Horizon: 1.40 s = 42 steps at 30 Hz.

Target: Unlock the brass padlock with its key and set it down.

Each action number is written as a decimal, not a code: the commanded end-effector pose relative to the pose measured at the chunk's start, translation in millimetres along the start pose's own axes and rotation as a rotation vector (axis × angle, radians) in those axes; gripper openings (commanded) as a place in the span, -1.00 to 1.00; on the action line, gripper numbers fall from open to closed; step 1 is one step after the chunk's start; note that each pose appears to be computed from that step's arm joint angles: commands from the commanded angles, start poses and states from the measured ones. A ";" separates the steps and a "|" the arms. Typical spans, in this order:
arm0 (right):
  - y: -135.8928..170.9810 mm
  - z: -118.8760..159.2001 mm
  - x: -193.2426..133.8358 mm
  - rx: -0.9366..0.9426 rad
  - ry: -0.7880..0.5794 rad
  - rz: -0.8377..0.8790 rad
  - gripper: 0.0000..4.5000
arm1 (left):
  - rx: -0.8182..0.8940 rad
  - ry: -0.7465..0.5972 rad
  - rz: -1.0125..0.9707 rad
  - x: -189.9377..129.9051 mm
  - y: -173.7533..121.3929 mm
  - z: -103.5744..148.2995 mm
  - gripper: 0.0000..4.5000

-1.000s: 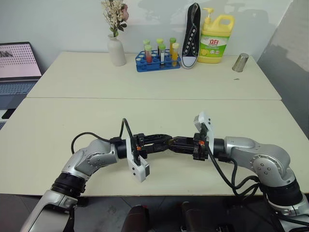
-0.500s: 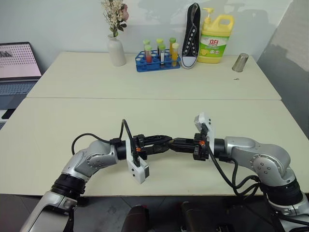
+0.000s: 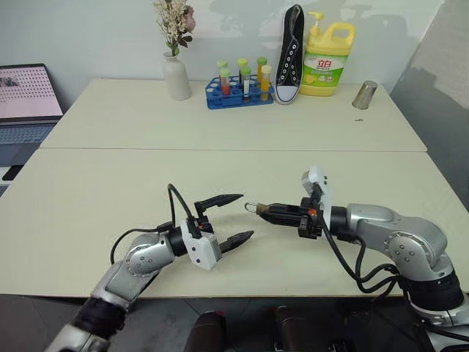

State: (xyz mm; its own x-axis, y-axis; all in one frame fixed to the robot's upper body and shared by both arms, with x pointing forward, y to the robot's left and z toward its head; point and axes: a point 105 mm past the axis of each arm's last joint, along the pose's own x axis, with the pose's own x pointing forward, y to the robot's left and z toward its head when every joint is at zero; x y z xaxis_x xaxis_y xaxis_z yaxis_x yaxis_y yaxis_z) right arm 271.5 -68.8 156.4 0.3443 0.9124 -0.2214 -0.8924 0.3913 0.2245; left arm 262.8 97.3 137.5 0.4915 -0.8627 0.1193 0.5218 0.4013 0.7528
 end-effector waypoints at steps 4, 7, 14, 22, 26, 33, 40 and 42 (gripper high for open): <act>-1.7 11.3 -15.0 -0.087 -0.028 -0.015 -0.94 | -0.158 0.029 0.186 2.5 43.4 7.8 1.00; 3.7 8.4 -16.0 -0.127 -0.004 0.004 -0.94 | -0.243 0.036 0.190 14.4 56.8 3.3 1.00; 15.6 10.6 -16.6 -0.177 -0.002 0.060 -0.94 | -0.474 0.028 -0.022 32.4 40.0 -1.5 0.45; 16.0 12.1 -20.6 -0.186 0.007 0.069 -0.94 | -0.535 0.021 -0.234 27.3 32.7 2.6 -0.67; 17.3 11.7 -20.9 -0.186 0.009 0.076 -0.94 | -0.567 0.014 -0.274 25.6 26.0 6.3 -1.00; 19.9 12.5 -19.7 -0.184 0.001 0.092 -0.94 | -0.606 0.028 -0.311 24.4 12.7 6.4 -1.00; 23.8 12.0 -19.1 -0.168 0.002 0.119 -0.94 | -0.588 0.013 -0.263 30.9 14.9 4.8 -1.00; 24.2 11.8 -19.2 -0.166 0.003 0.121 -0.94 | -0.590 0.013 -0.262 30.9 13.7 4.7 -1.00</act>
State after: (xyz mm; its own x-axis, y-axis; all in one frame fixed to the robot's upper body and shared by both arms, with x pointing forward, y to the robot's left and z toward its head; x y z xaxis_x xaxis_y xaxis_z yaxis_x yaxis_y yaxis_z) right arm 252.4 -78.2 165.0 0.2512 0.9392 -0.2341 -0.9491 0.2864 0.1306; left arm 283.9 76.8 148.0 0.3088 -0.9498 -0.0507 0.9265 0.2883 0.2419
